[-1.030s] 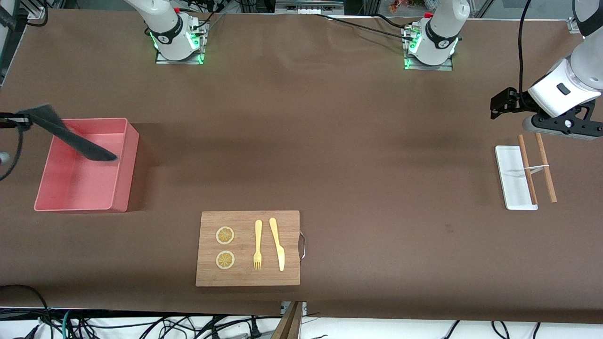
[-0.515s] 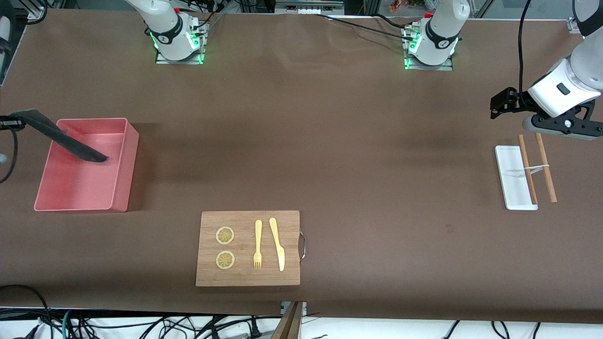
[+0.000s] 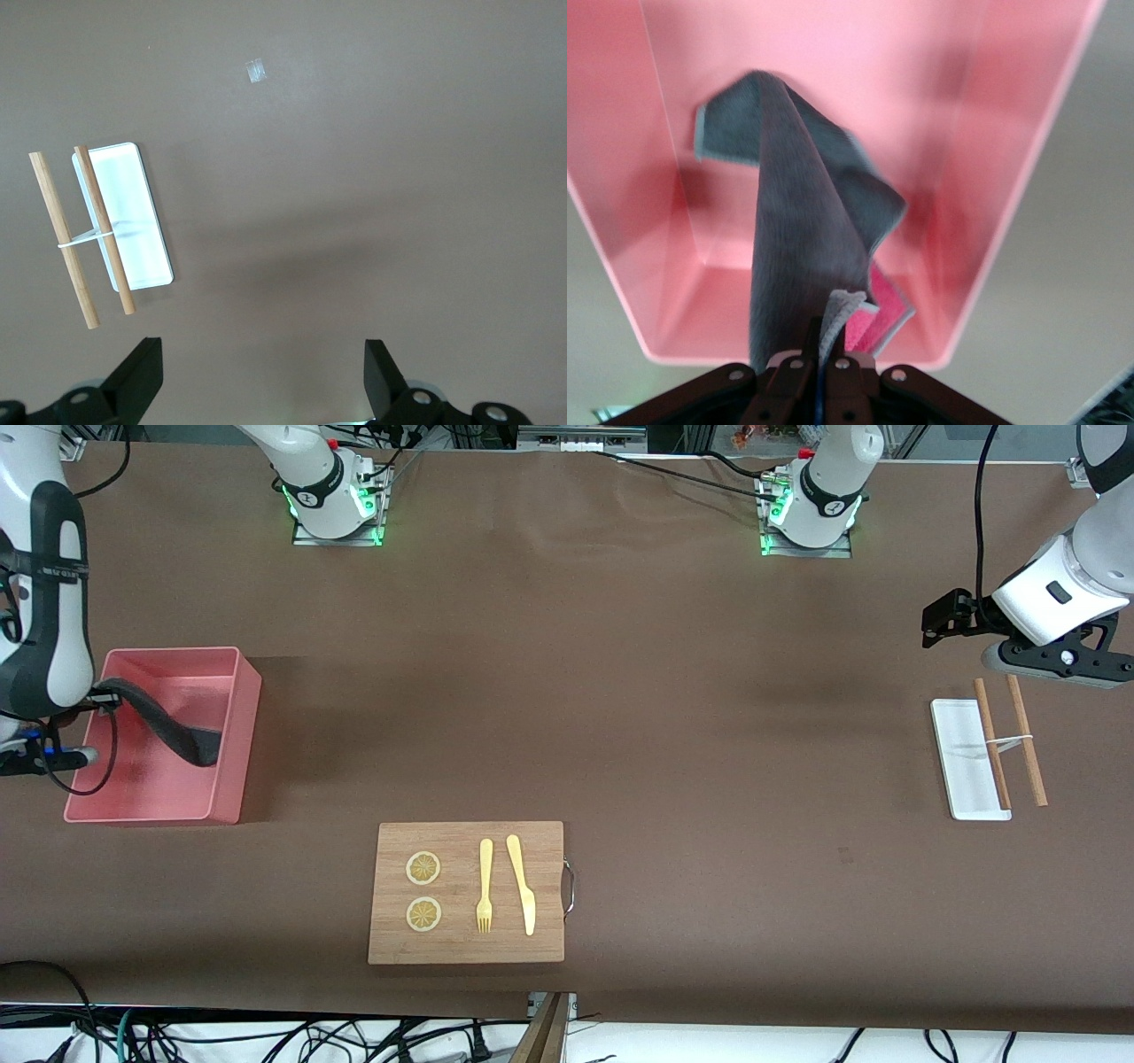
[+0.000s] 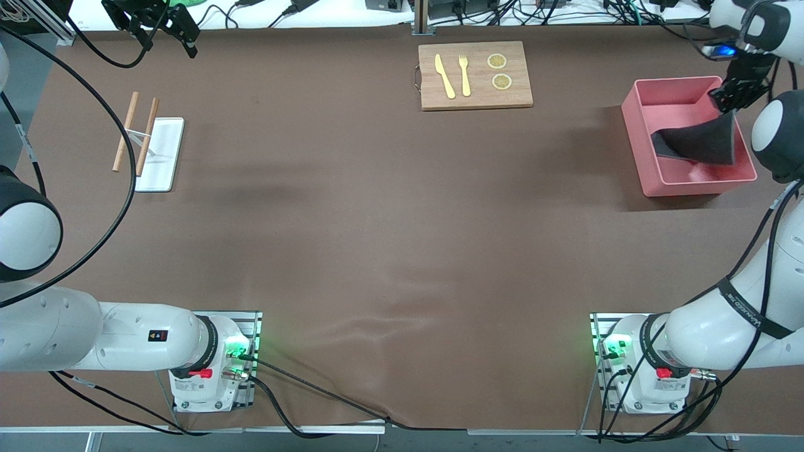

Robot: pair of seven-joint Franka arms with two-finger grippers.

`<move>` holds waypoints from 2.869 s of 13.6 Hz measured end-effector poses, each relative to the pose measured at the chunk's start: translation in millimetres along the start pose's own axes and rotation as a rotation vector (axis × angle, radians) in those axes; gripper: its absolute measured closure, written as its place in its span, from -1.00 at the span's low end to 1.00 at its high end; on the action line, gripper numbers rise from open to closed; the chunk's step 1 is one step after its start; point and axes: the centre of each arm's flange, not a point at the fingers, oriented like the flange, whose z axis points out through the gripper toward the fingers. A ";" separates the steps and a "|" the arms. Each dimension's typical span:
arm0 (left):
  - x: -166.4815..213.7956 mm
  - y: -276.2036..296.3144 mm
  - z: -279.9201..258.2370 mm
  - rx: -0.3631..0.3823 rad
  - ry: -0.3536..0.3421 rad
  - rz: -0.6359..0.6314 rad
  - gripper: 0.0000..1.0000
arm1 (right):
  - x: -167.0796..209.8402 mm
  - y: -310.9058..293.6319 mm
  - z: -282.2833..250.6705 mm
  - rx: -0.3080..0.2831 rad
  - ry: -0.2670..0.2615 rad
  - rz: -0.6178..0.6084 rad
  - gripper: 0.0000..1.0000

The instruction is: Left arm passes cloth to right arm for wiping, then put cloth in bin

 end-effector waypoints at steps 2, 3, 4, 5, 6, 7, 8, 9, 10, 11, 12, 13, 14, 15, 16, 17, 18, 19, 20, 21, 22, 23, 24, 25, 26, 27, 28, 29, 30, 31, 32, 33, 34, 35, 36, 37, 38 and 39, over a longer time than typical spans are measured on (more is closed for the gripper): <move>-0.3 0.0 0.3 0.000 -0.003 0.000 -1.00 | 13.4 -7.1 19.4 0.003 0.016 0.012 0.96; -0.5 0.0 0.4 0.000 -0.004 0.000 -1.00 | 20.4 -10.5 28.1 0.006 0.024 0.015 0.96; -0.5 0.0 0.4 -0.001 -0.005 0.000 -1.00 | 27.0 -13.4 36.8 0.012 0.032 0.018 0.96; -0.6 0.0 0.5 -0.001 -0.005 0.000 -1.00 | 32.8 -15.3 45.8 0.015 0.039 0.021 0.96; -0.7 0.0 0.5 -0.001 -0.006 0.000 -1.00 | 37.1 -16.4 53.6 0.016 0.045 0.023 0.96; -0.7 0.0 0.6 -0.001 -0.007 0.000 -1.00 | 40.0 -17.8 61.1 0.024 0.049 0.026 0.96; -0.8 0.0 0.6 -0.001 -0.007 0.000 -1.00 | 41.9 -19.3 66.3 0.035 0.053 0.030 0.96; -0.9 -0.1 0.7 -0.001 -0.008 0.000 -1.00 | 43.1 -20.9 67.5 0.042 0.055 0.032 0.87; -0.9 -0.2 0.7 -0.001 -0.008 -0.001 -1.00 | 43.6 -22.0 65.2 0.044 0.061 0.031 0.66; -1.0 -0.7 0.8 -0.001 -0.009 -0.002 -1.00 | 43.6 -22.5 58.3 0.043 0.074 0.030 0.48; -1.2 -2.4 0.9 -0.002 -0.009 -0.005 -1.00 | 42.2 -22.6 46.9 0.041 0.091 0.029 0.25; -1.5 -4.7 0.9 -0.002 -0.009 -0.009 -1.00 | 38.2 -22.4 29.5 0.043 0.110 0.028 0.07; -1.8 -6.7 0.9 -0.003 -0.009 -0.012 -1.00 | 30.6 -22.6 7.1 0.050 0.124 0.026 -0.15; -1.9 -7.8 0.9 -0.003 -0.009 -0.014 -1.00 | 19.5 -23.4 -19.7 0.062 0.133 0.023 -0.34; -1.9 -8.2 0.9 -0.003 -0.009 -0.015 -1.00 | 6.8 -24.8 -47.5 0.075 0.138 0.019 -0.56; -2.0 -8.3 0.8 -0.003 -0.009 -0.015 -1.00 | -6.2 -26.7 -74.2 0.086 0.138 0.013 -0.80; -1.9 -8.2 0.8 -0.003 -0.009 -0.015 -1.00 | -18.5 -29.1 -98.1 0.096 0.135 0.007 -0.97; -1.9 -8.1 0.8 -0.003 -0.009 -0.015 -1.00 | -30.7 -31.9 -120.9 0.103 0.136 0.001 -1.00; -1.9 -8.0 0.8 -0.003 -0.009 -0.015 -1.00 | -41.6 -36.0 -140.8 0.107 0.142 -0.009 -1.00; -1.9 -8.1 0.7 -0.003 -0.009 -0.015 -1.00 | -52.5 -43.6 -160.1 0.111 0.156 -0.025 -1.00; -1.9 -8.3 0.5 -0.003 -0.008 -0.015 -1.00 | -63.2 -53.5 -178.5 0.110 0.176 -0.046 -1.00; -2.0 -8.6 0.2 -0.003 -0.008 -0.016 -1.00 | -74.2 -64.8 -196.4 0.097 0.201 -0.071 -1.00; -2.0 -9.0 -0.3 -0.003 -0.006 -0.017 -1.00 | -86.1 -78.8 -214.5 0.073 0.226 -0.100 -1.00; -2.0 -9.1 -1.2 -0.003 -0.005 -0.017 -1.00 | -98.3 -94.9 -231.4 0.048 0.249 -0.131 -1.00; -2.0 -9.1 -1.8 -0.002 -0.003 -0.017 -1.00 | -109.8 -110.9 -245.8 0.028 0.268 -0.159 -1.00; -2.0 -9.2 -2.1 -0.002 -0.003 -0.017 -1.00 | -118.9 -124.4 -256.1 0.009 0.278 -0.173 -1.00; -2.0 -9.3 -2.3 -0.002 -0.002 -0.017 -1.00 | -125.9 -138.0 -264.2 -0.010 0.285 -0.166 -1.00; -2.0 -9.4 -2.4 -0.002 -0.002 -0.017 -1.00 | -131.2 -152.2 -270.2 -0.019 0.288 -0.139 -1.00; -2.0 -9.4 -2.4 -0.002 -0.002 -0.017 -1.00 | -135.7 -165.4 -273.3 -0.016 0.282 -0.107 -1.00; -2.0 -9.4 -2.5 -0.002 -0.002 -0.017 -1.00 | -139.5 -176.0 -275.1 -0.011 0.273 -0.085 -1.00; -2.0 -9.4 -2.5 -0.002 -0.002 -0.017 -1.00 | -142.6 -182.9 -276.7 -0.009 0.270 -0.076 -1.00; -2.0 -9.4 -2.6 -0.002 -0.002 -0.017 -1.00 | -145.3 -184.9 -278.6 -0.008 0.273 -0.068 -1.00; -2.0 -9.4 -2.6 -0.002 -0.002 -0.017 -1.00 | -148.2 -182.5 -281.4 -0.007 0.285 -0.063 -1.00; -2.0 -9.4 -2.6 -0.002 -0.002 -0.017 -1.00 | -152.7 -178.3 -286.2 -0.007 0.306 -0.056 -1.00; -2.0 -9.3 -2.6 -0.002 -0.002 -0.017 -1.00 | -159.5 -175.9 -291.8 -0.007 0.326 -0.052 -1.00; -1.9 -9.3 -2.6 -0.002 -0.002 -0.017 -1.00 | -167.0 -176.5 -296.5 -0.009 0.339 -0.053 -1.00; -1.9 -9.3 -2.6 -0.002 -0.001 -0.017 -1.00 | -173.0 -180.0 -298.8 -0.010 0.346 -0.060 -1.00; -1.9 -9.3 -2.6 -0.002 -0.001 -0.017 -1.00 | -176.5 -184.9 -299.3 -0.010 0.347 -0.063 -1.00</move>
